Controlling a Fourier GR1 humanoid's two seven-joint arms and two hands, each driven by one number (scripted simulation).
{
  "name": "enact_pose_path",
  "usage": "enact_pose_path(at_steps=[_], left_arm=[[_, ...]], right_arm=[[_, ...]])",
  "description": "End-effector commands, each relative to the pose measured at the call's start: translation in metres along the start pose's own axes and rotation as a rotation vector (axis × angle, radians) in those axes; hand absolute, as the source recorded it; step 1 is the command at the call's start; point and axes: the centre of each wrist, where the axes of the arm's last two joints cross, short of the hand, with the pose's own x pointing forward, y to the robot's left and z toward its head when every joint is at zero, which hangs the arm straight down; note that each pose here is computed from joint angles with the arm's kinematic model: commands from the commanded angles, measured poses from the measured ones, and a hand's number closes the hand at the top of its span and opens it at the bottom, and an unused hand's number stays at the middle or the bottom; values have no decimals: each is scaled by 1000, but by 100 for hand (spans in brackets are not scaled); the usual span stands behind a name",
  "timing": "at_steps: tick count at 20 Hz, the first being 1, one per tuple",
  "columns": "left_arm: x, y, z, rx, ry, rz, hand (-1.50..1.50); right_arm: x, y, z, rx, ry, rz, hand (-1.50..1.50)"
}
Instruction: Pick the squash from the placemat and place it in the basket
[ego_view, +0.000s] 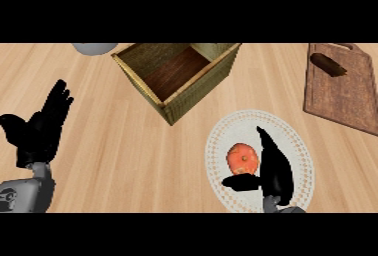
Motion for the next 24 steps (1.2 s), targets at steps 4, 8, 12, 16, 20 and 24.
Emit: enact_pose_path(at_steps=[4,8,12,16,20,24], left_arm=[[8,-20,-2,2,-8,5,0],[5,3,-11,0,-10,4,0],[6,-25,-7,7,-11,4,0],[8,-31,-8,-89,-31,18,0],[20,-41,-14,-145,-69,5,0],[25,-55,-15,-199,-86,7,0]], right_arm=[[4,29,-1,112,-59,142,150],[-19,26,-5,146,-70,48,150],[-5,34,11,128,-85,57,150],[58,51,23,140,-161,90,150],[92,44,27,138,-227,90,150],[124,38,28,80,-258,-36,150]])
